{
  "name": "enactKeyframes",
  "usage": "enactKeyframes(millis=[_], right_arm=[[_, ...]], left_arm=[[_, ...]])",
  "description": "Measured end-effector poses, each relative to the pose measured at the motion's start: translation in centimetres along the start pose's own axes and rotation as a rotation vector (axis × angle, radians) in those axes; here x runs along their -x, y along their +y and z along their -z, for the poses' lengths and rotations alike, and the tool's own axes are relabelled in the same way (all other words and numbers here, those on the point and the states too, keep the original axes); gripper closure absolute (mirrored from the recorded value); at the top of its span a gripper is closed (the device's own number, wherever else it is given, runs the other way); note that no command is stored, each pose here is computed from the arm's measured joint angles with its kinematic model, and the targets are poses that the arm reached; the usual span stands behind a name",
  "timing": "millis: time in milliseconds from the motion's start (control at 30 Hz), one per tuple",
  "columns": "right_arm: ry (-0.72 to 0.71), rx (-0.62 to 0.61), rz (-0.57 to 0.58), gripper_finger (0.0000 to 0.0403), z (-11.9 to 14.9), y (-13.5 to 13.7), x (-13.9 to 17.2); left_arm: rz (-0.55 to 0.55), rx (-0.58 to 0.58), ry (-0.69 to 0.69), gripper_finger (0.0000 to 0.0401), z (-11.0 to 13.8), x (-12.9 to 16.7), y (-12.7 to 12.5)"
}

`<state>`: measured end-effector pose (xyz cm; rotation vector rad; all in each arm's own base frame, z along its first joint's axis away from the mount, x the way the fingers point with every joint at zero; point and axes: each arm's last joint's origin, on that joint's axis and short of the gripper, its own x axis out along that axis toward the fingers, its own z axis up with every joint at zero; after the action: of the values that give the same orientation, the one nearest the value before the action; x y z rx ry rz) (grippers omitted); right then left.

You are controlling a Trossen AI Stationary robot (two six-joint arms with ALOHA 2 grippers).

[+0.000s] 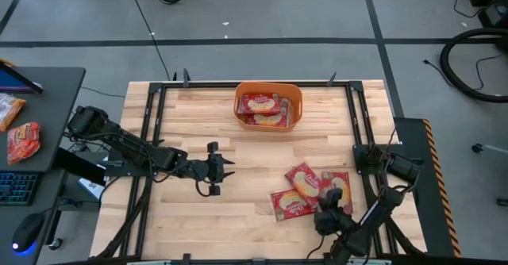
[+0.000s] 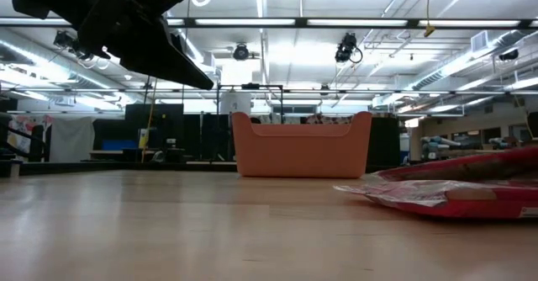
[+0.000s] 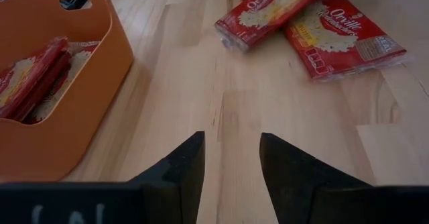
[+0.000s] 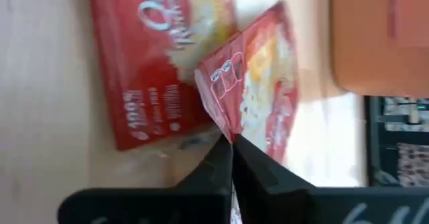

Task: Sort popcorn bags into baskets
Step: Put the red popcorn bag into the orange bin

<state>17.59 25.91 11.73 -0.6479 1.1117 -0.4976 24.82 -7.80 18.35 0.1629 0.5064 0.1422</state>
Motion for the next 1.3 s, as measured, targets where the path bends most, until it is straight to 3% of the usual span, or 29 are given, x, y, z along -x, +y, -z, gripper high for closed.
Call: enactKeyframes(millis=[233, 533, 767, 900, 1300], right_arm=[[0.021, -0.033, 0.085, 0.0396, -2.7, -2.4, 2.2], [0.059, -0.218, 0.011, 0.0398, -7.2, -6.7, 2.4], [0.039, -0.323, -0.081, 0.0398, -10.2, -9.6, 1.6], [0.014, -0.344, -0.124, 0.0399, -11.7, -10.3, 0.9], [-0.041, -0.403, -0.147, 0.0398, -14.6, -12.5, 0.7]], left_arm=[[0.007, -0.065, -0.107, 0.0224, -0.6, -1.3, -0.8], [0.009, -0.108, -0.133, 0.0151, -1.7, -4.6, -2.6], [-0.005, -0.115, -0.131, 0.0147, -2.6, -7.7, -3.7], [0.052, -0.098, -0.152, 0.0147, -3.7, -9.2, -3.9], [0.115, -0.108, -0.096, 0.0164, -3.9, -12.3, -4.5]])
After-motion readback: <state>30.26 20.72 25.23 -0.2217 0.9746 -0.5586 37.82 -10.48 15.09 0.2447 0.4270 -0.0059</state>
